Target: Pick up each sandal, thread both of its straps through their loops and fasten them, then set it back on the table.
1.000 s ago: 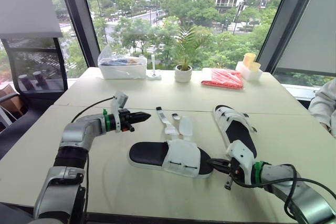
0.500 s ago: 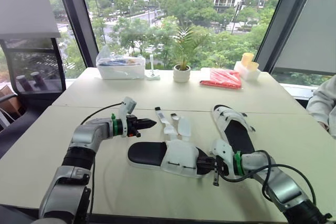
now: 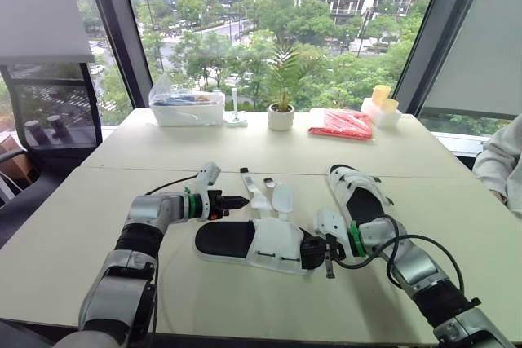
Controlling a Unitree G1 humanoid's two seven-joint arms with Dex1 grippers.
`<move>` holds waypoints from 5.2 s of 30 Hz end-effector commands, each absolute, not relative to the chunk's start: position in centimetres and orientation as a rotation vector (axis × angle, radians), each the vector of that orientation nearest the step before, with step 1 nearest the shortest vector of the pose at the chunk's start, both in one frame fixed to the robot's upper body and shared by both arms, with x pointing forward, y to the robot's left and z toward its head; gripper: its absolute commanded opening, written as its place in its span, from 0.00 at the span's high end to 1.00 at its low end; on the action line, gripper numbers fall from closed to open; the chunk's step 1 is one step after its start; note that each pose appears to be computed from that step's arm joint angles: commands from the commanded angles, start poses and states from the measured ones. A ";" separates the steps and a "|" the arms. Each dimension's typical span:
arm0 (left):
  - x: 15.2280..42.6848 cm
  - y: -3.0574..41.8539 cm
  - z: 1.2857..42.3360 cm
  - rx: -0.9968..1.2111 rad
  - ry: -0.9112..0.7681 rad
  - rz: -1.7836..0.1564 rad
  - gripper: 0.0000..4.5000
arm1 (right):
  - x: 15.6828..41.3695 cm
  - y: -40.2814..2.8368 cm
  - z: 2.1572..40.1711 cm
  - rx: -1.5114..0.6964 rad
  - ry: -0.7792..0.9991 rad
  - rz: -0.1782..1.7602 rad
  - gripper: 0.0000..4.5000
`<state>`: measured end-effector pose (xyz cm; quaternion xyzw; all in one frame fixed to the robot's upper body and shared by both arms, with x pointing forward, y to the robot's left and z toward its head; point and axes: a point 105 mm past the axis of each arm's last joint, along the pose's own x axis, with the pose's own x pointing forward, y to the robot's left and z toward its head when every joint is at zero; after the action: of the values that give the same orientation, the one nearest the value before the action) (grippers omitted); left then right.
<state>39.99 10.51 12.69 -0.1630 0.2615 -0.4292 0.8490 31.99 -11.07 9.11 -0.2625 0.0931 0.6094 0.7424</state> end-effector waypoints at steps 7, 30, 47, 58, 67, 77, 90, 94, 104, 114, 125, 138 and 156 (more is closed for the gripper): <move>41.7 10.2 13.4 -0.568 0.594 -0.782 0.01 | 31.2 -11.4 6.5 -0.607 0.319 1.352 1.00; 45.3 7.7 10.0 -0.838 0.524 -0.325 0.13 | 31.0 -11.3 6.5 -0.653 0.320 1.340 1.00; 45.6 8.6 11.1 -0.948 0.465 -0.351 0.98 | 30.8 -11.2 5.9 -0.679 0.332 1.354 1.00; 44.0 8.7 9.6 -0.830 0.598 -0.459 0.36 | 30.9 -11.2 5.9 -0.695 0.327 1.347 1.00; 43.7 6.4 9.5 -0.822 0.610 -0.506 0.00 | 31.2 -11.5 5.9 -0.721 0.324 1.333 1.00; 44.2 4.4 10.0 -0.791 0.563 -0.499 0.00 | 31.1 -11.6 5.7 -0.724 0.325 1.320 1.00; 44.8 4.9 11.9 -0.914 0.462 -0.533 0.98 | 31.0 -11.5 5.8 -0.732 0.324 1.321 1.00; 45.2 6.0 14.3 -0.932 0.350 -0.616 0.98 | 30.9 -11.5 5.7 -0.735 0.324 1.324 1.00; 39.4 4.4 19.6 0.071 -0.272 -1.125 0.98 | 30.9 -11.7 5.8 -0.731 0.326 1.321 1.00; 28.7 6.3 14.9 0.951 -0.993 -1.242 0.98 | 30.9 -11.8 5.5 -0.730 0.332 1.324 1.00; 25.3 9.0 5.3 1.487 -0.843 -1.738 0.98 | 31.2 -11.7 5.6 -0.730 0.326 1.325 1.00; 29.0 10.3 3.9 1.506 -0.806 -1.477 0.98 | 31.4 -11.3 5.6 -0.730 0.313 1.323 1.00; 31.0 13.1 5.8 0.822 -0.162 -1.316 0.04 | 31.3 -11.3 5.6 -0.738 0.318 1.334 1.00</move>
<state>31.64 11.38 6.87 0.4068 -0.1614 -0.5803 0.6868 31.91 -10.69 7.73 -0.3306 0.0979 0.5975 0.7240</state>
